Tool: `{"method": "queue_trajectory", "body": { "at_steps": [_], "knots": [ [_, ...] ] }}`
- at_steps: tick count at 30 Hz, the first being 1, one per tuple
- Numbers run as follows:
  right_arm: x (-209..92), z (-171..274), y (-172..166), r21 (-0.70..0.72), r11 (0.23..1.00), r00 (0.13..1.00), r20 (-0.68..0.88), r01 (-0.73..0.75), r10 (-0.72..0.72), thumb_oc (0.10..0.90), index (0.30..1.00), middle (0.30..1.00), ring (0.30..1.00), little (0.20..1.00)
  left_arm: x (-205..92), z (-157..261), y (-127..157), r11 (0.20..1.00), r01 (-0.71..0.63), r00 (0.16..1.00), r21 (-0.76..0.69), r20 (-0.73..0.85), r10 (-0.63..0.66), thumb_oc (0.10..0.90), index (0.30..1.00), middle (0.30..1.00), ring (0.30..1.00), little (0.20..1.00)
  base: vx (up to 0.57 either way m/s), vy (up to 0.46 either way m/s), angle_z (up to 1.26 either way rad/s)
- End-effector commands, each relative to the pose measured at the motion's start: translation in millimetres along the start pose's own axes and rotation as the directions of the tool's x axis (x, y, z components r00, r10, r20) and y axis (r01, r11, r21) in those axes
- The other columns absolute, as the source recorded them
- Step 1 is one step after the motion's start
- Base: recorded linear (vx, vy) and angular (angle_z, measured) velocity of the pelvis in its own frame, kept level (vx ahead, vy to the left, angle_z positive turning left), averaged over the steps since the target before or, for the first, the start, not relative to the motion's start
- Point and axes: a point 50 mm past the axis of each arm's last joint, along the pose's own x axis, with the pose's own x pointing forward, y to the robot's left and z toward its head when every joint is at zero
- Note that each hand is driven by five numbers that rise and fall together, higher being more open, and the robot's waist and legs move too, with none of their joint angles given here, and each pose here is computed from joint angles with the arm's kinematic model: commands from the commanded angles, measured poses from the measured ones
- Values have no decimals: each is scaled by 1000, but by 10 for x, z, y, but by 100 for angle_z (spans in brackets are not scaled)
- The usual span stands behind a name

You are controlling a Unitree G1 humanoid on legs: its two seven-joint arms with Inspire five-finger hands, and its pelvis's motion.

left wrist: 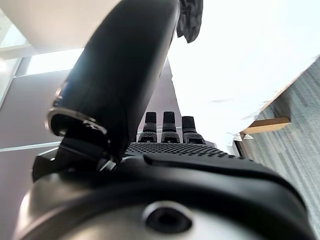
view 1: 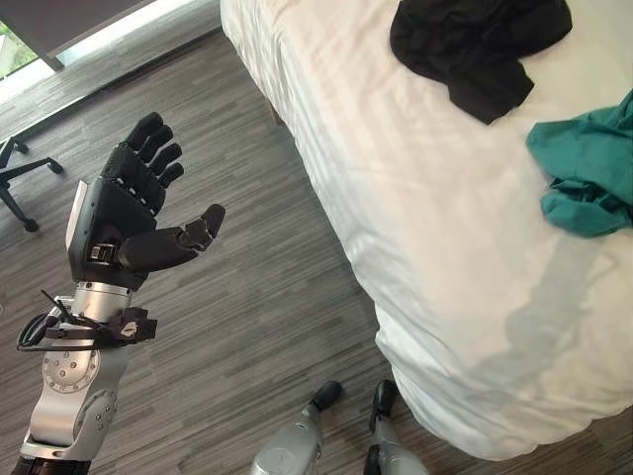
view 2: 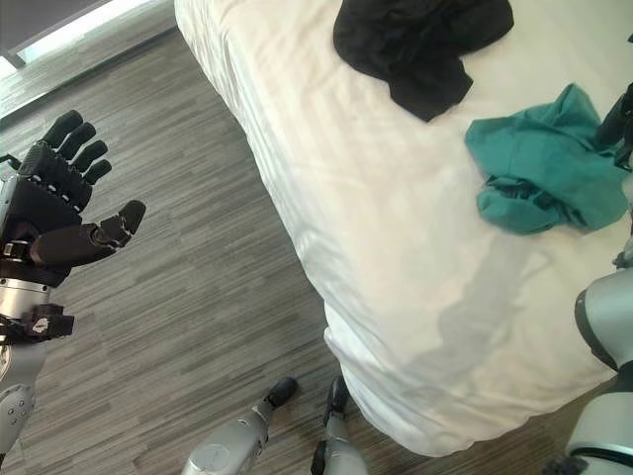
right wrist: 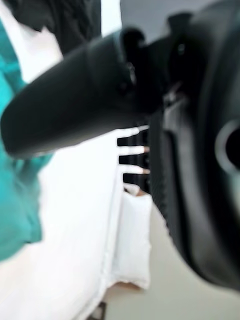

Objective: Pick up bed clothes into laundry basket.

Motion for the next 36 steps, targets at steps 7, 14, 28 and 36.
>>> {"method": "queue_trajectory", "body": {
  "at_steps": [7, 14, 28, 36],
  "knots": [
    [-124, -436, 503, 108, 993, 984, -166, -49, 66, 800, 900, 900, 900, 900, 16, 465, -188, 991, 111, 972, 75, 199, -124, 800, 900, 900, 900, 900, -35, 25, -17],
    [-428, -1134, 906, 143, 978, 912, -361, -155, 197, 400, 300, 300, 300, 300, 81, 493, -280, 988, 151, 959, 40, 238, -156, 800, 900, 900, 900, 900, 7, -2, 0],
    [-1544, -2009, 1991, 371, 877, 747, -478, -305, 462, 400, 300, 300, 300, 300, 71, 426, -106, 999, 38, 970, 20, 240, -42, 800, 900, 900, 900, 900, -18, 25, 4],
    [-1955, -1809, 2239, 570, 777, 828, -277, -266, 487, 400, 300, 300, 300, 300, 20, 347, 13, 999, -29, 974, 22, 225, 24, 800, 900, 900, 900, 900, -5, 58, -14]
  ]
}}
